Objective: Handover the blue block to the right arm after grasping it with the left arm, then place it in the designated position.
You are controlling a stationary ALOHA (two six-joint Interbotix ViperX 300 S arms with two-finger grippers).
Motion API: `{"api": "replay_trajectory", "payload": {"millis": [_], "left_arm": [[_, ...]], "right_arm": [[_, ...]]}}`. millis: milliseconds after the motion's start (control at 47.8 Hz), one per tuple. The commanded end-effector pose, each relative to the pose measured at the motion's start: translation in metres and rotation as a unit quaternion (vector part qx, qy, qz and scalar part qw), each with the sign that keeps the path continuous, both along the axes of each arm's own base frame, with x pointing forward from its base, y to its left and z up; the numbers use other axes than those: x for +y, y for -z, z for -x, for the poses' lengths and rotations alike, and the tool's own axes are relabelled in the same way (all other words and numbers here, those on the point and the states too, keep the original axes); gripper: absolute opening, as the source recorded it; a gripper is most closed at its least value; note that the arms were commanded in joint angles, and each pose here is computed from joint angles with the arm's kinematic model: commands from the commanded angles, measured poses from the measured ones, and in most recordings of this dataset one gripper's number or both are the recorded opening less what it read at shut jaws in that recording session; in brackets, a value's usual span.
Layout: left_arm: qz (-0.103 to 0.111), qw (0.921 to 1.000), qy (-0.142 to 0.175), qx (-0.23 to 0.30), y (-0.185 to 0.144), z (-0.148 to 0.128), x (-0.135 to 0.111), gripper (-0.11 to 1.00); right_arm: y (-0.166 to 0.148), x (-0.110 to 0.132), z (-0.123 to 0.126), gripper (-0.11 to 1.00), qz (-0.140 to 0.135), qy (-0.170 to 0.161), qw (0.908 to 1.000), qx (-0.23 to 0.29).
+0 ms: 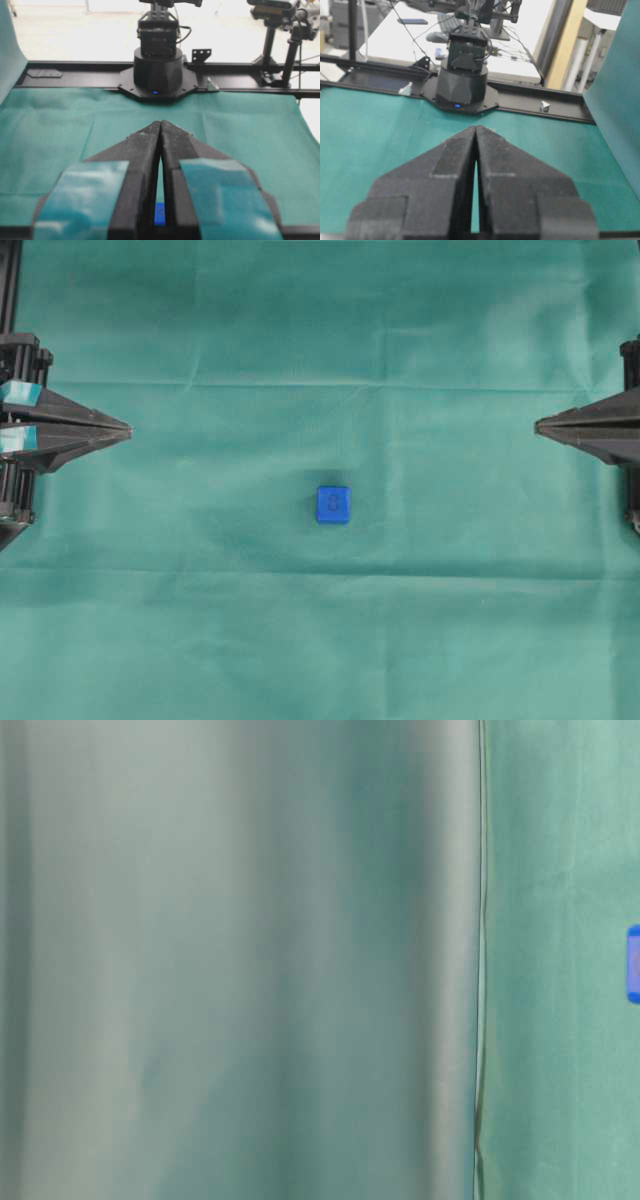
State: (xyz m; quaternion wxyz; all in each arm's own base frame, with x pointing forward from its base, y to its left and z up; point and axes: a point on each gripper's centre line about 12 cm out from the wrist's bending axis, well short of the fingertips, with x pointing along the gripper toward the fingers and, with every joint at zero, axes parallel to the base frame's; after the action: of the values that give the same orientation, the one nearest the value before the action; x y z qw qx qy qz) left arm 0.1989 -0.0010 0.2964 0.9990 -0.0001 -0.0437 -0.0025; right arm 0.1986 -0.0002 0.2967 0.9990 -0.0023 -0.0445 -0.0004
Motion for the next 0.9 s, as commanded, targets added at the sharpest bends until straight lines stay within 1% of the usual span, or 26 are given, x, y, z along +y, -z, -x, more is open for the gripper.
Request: {"api": "replay_trajectory", "payload": {"millis": [0, 126, 356, 523, 628, 669, 732, 795, 837, 879], "left_arm": [[-0.005, 0.9999, -0.002, 0.009, -0.0036, -0.0055, 0.0007, 0.02], [-0.005, 0.9999, -0.002, 0.014, -0.0058, -0.0088, 0.0006, 0.02], [-0.005, 0.9997, -0.002, 0.023, -0.0048, -0.0094, 0.0006, 0.02], [-0.005, 0.9994, -0.002, 0.033, -0.0038, -0.0097, 0.0006, 0.02], [-0.006, 0.9995, -0.001, 0.031, -0.0055, -0.0100, 0.0003, 0.02], [-0.006, 0.9995, -0.002, 0.031, -0.0060, -0.0101, 0.0006, 0.04], [-0.005, 0.9995, -0.002, 0.032, -0.0055, -0.0097, 0.0006, 0.10], [-0.003, 0.9995, -0.001, 0.032, -0.0058, -0.0101, 0.0003, 0.22], [-0.002, 0.9995, -0.002, 0.033, -0.0056, -0.0101, 0.0006, 0.33], [-0.003, 0.9995, -0.001, 0.033, -0.0056, -0.0101, 0.0003, 0.45]], "right_arm": [[-0.0064, -0.0018, -0.0022, 0.00, -0.007, 0.004, 0.9999, -0.007], [-0.0080, -0.0022, -0.0029, 0.00, -0.013, 0.005, 0.9999, 0.000], [-0.0072, -0.0021, -0.0032, 0.00, -0.015, 0.005, 0.9999, 0.007], [-0.0081, -0.0022, -0.0034, 0.00, -0.028, 0.004, 0.9996, 0.007], [-0.0070, -0.0021, -0.0036, 0.00, -0.028, 0.004, 0.9995, 0.014], [-0.0067, -0.0021, -0.0037, 0.00, -0.029, 0.004, 0.9994, 0.017], [-0.0073, -0.0022, -0.0039, 0.00, -0.031, 0.004, 0.9993, 0.020], [-0.0079, -0.0025, -0.0041, 0.03, -0.031, 0.005, 0.9993, 0.021], [-0.0080, -0.0025, -0.0045, 0.09, -0.031, 0.005, 0.9993, 0.022], [-0.0090, -0.0024, -0.0043, 0.20, -0.030, 0.004, 0.9993, 0.020]]}}
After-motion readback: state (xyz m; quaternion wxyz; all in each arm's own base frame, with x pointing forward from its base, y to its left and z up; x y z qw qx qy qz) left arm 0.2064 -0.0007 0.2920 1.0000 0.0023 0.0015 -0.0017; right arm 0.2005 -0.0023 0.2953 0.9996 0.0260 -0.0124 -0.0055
